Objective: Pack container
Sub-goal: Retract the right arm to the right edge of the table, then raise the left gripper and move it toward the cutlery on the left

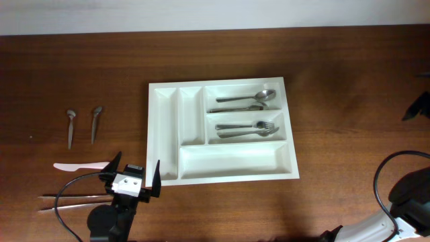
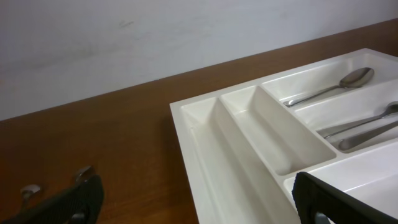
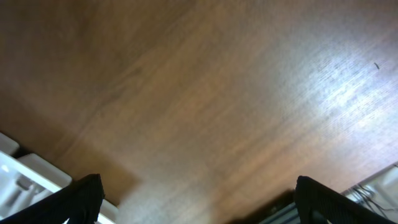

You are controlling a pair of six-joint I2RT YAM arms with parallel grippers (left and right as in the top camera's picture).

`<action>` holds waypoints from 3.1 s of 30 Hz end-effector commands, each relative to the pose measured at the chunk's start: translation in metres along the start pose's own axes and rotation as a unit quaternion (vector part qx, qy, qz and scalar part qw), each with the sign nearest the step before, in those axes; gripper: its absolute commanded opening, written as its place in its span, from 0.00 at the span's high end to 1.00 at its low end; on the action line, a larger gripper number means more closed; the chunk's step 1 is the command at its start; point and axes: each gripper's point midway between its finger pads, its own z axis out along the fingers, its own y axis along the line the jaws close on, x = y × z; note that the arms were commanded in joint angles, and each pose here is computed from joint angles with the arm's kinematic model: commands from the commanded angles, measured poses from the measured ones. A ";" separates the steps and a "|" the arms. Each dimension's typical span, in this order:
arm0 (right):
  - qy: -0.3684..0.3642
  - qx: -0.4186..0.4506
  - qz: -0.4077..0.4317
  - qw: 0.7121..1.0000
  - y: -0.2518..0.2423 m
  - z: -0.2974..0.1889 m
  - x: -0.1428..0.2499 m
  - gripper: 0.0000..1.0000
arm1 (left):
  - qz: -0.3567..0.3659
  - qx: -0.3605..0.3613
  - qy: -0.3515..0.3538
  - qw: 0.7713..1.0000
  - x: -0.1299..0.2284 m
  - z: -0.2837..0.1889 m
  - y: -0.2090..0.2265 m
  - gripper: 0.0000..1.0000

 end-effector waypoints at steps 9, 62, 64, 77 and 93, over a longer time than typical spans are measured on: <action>-0.020 -0.030 -0.017 0.999 0.019 0.007 -0.014 0.01 | 0.008 -0.006 -0.001 1.000 0.001 0.000 0.002 0.01; 0.011 -0.027 -0.014 0.999 0.016 0.027 -0.003 0.01 | -0.115 0.113 0.180 0.970 -0.038 -0.023 -0.027 0.01; 0.011 -0.027 -0.014 0.999 0.016 0.027 -0.003 0.01 | -0.131 0.166 0.192 0.958 -0.036 -0.021 -0.045 0.01; 0.011 -0.027 -0.014 0.999 0.016 0.027 -0.003 0.01 | -0.176 0.001 0.278 0.944 -0.062 0.003 0.019 0.01; 0.011 -0.027 -0.014 0.999 0.016 0.027 -0.003 0.01 | -0.324 -0.119 0.394 0.852 -0.045 0.005 0.040 0.01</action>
